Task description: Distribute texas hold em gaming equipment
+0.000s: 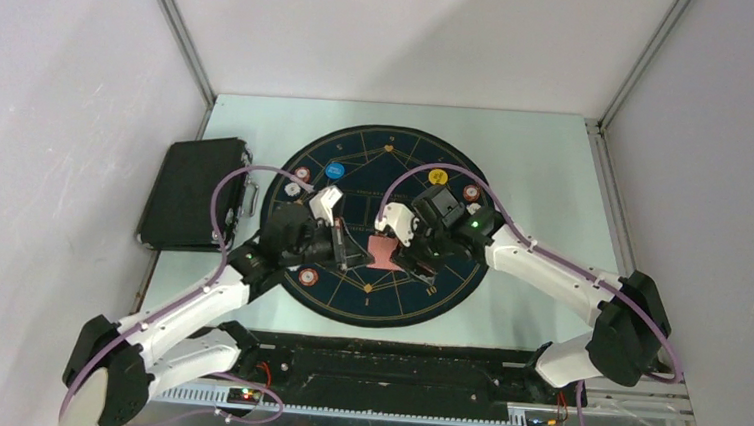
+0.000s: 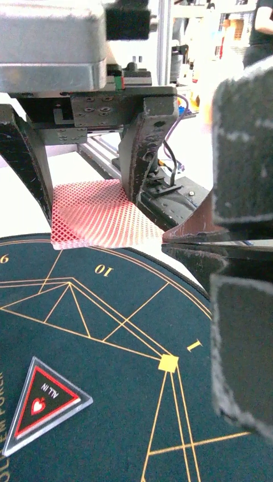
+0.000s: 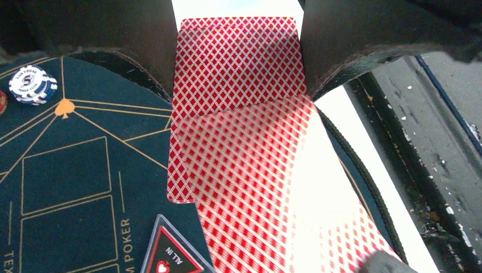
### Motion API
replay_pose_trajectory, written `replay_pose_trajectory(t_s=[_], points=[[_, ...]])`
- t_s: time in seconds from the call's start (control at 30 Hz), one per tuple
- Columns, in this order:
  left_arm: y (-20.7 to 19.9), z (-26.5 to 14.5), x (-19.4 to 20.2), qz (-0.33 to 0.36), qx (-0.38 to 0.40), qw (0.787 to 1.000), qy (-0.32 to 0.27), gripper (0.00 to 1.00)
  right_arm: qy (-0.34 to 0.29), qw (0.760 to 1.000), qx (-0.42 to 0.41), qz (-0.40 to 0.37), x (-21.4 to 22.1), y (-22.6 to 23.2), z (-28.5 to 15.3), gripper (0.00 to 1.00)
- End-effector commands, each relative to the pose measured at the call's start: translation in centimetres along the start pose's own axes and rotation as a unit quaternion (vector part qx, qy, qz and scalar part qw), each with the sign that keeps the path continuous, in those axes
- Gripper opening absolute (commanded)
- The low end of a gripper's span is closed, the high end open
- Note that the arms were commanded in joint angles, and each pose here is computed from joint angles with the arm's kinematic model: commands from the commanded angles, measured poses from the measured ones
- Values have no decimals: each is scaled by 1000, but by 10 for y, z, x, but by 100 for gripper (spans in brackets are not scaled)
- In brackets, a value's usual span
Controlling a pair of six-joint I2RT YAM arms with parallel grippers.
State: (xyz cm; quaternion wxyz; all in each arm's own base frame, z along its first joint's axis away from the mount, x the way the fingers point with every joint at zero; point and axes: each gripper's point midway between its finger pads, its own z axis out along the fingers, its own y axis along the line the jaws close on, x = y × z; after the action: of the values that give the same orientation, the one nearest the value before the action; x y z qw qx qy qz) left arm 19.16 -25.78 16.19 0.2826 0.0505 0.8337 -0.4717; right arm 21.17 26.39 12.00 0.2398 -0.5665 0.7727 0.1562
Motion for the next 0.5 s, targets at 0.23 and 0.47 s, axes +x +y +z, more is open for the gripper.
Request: replay_pose_trajectory(t_s=[0.23, 0.47], points=[[3, -34, -33, -24, 11, 997, -69, 0, -32, 996, 72, 43, -10, -36, -3, 0], [35, -56, -56, -78, -40, 985, -146, 0, -46, 984, 135, 106, -6, -69, -13, 0]])
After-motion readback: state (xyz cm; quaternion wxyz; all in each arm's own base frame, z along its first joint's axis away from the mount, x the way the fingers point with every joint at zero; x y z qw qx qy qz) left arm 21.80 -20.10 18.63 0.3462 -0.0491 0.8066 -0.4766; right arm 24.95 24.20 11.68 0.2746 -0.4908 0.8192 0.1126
